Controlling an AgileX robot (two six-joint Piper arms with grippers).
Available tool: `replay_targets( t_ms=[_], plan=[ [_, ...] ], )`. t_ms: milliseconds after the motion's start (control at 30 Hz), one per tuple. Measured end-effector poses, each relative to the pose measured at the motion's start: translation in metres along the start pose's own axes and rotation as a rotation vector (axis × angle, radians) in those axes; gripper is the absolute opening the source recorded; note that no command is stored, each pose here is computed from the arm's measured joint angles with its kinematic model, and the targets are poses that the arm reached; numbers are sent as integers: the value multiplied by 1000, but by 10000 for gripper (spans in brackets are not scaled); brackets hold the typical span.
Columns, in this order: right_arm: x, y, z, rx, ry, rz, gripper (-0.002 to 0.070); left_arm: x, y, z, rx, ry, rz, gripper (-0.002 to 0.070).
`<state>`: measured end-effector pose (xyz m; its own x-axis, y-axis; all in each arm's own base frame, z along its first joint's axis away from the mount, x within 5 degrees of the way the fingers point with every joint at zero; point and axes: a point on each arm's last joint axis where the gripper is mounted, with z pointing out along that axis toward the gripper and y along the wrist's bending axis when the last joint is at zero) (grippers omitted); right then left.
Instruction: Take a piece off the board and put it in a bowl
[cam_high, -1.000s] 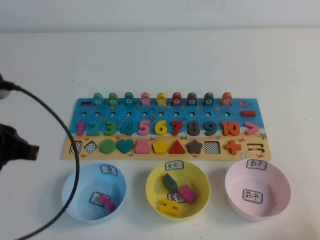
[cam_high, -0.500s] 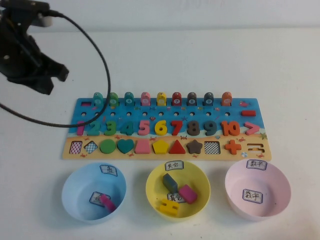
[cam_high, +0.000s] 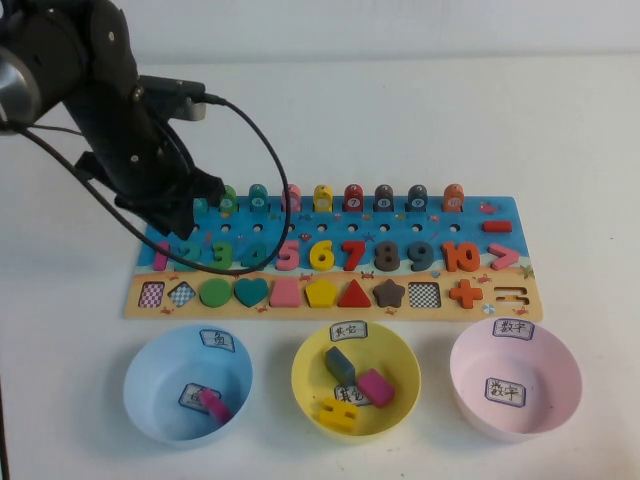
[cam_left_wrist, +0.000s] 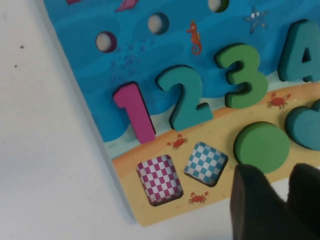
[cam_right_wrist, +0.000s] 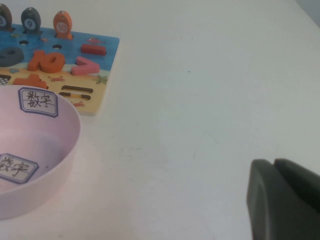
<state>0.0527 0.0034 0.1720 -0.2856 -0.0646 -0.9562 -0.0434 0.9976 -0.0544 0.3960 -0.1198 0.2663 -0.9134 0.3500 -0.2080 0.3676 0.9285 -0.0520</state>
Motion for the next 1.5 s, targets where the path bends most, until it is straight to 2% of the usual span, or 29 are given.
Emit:
replay_targets(
  t_ms=[133,233,600,867,967,1333,1500],
  plan=[
    [0,0,0,0,0,0,-17,0,5,6,-31,17,-31,269],
    [0,0,0,0,0,0,-17,1,15,8,-62,24,-63,313],
    [0,0,0,0,0,0,-17,2,42,35,-78,89,-133,322],
    [0,0,0,0,0,0,-17,1,44,58,-52,128,-150,309],
    [0,0,0,0,0,0,-17,0,39,60,-46,126,-141,309],
    [0,0,0,0,0,0,-17,-9,-10,63,12,87,-54,308],
    [0,0,0,0,0,0,-17,-14,-18,63,27,38,-46,307]
  ],
)
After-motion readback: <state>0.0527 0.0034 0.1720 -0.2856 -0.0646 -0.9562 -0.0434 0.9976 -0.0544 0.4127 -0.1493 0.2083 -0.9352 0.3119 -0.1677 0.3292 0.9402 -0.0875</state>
